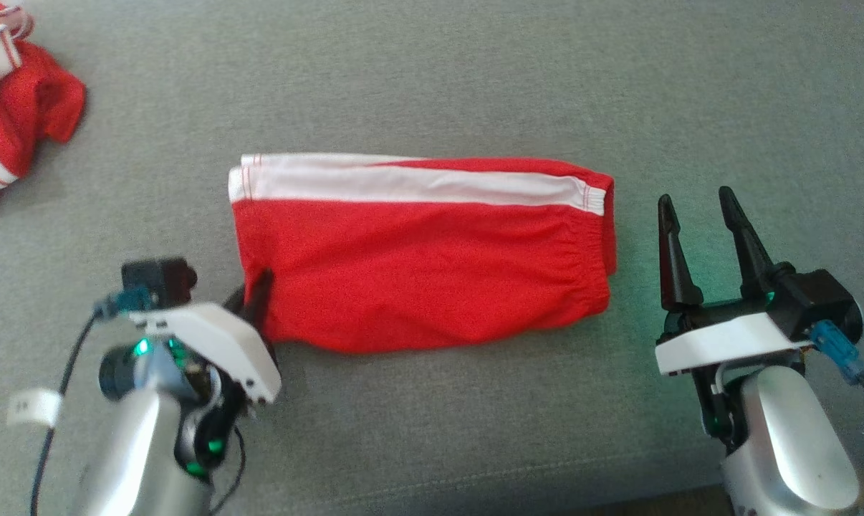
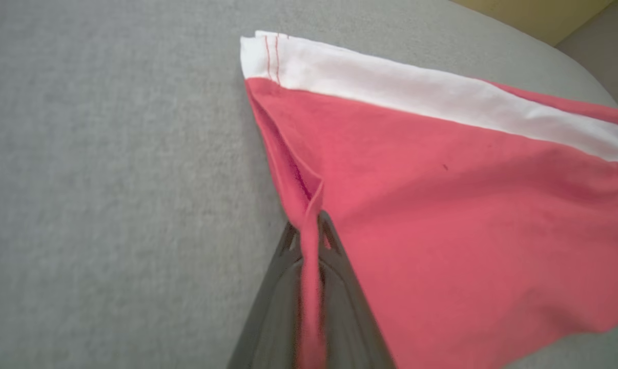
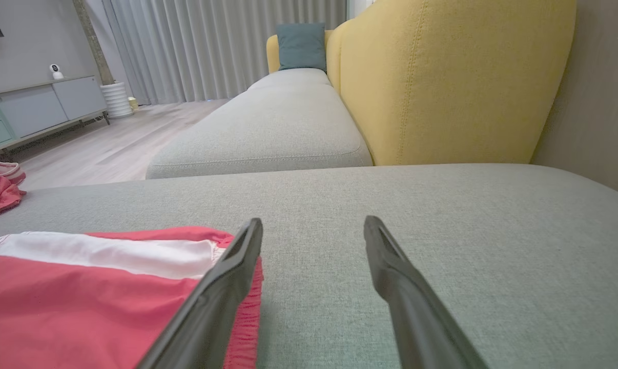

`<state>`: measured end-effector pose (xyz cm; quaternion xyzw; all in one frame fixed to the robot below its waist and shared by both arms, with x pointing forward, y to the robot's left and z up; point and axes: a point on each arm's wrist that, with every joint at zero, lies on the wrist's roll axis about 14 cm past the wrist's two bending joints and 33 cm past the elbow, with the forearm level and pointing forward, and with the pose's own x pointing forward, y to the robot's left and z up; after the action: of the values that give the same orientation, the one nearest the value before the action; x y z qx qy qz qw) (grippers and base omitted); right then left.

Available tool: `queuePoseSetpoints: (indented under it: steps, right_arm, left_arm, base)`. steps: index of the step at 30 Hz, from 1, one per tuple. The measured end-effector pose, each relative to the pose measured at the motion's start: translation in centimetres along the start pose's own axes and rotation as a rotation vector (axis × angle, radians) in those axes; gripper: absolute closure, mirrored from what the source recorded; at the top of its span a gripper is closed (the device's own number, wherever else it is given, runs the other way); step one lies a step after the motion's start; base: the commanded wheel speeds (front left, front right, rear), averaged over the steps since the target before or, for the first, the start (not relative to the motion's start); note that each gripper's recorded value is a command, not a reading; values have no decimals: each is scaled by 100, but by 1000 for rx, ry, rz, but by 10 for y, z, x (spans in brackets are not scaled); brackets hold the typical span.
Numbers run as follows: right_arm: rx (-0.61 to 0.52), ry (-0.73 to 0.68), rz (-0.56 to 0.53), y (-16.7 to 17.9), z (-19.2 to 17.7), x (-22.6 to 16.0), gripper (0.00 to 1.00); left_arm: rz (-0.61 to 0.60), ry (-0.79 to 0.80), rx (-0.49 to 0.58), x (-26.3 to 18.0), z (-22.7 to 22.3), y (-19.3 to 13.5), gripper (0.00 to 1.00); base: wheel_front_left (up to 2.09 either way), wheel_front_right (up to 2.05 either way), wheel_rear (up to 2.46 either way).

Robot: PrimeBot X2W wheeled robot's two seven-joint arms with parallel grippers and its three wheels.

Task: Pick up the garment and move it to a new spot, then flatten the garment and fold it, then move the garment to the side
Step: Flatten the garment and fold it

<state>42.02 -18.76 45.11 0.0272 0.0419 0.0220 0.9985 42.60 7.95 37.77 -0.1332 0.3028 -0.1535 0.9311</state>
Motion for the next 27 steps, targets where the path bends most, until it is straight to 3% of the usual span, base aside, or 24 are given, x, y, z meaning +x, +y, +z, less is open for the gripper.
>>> queuePoseSetpoints:
  steps: [12,13,14,15,27]
  right_arm:
    - [-11,44,35,12,0,5,0]
    - [-12,49,36,12,0,4,0]
    - [-15,53,37,12,0,4,0]
    - [-18,61,38,11,0,4,0]
    - [-25,221,124,22,-7,-3,0]
  left_arm:
    - [44,-69,-132,-33,-12,-5,100]
    - [45,-86,-132,-33,-10,-5,80]
    - [45,-103,-131,-34,-7,-5,51]
    - [48,-125,-131,-35,-3,-5,0]
    - [101,-385,-64,-66,30,2,0]
  base:
    - [0,0,0]
    - [0,0,0]
    - [0,0,0]
    - [0,0,0]
    - [0,0,0]
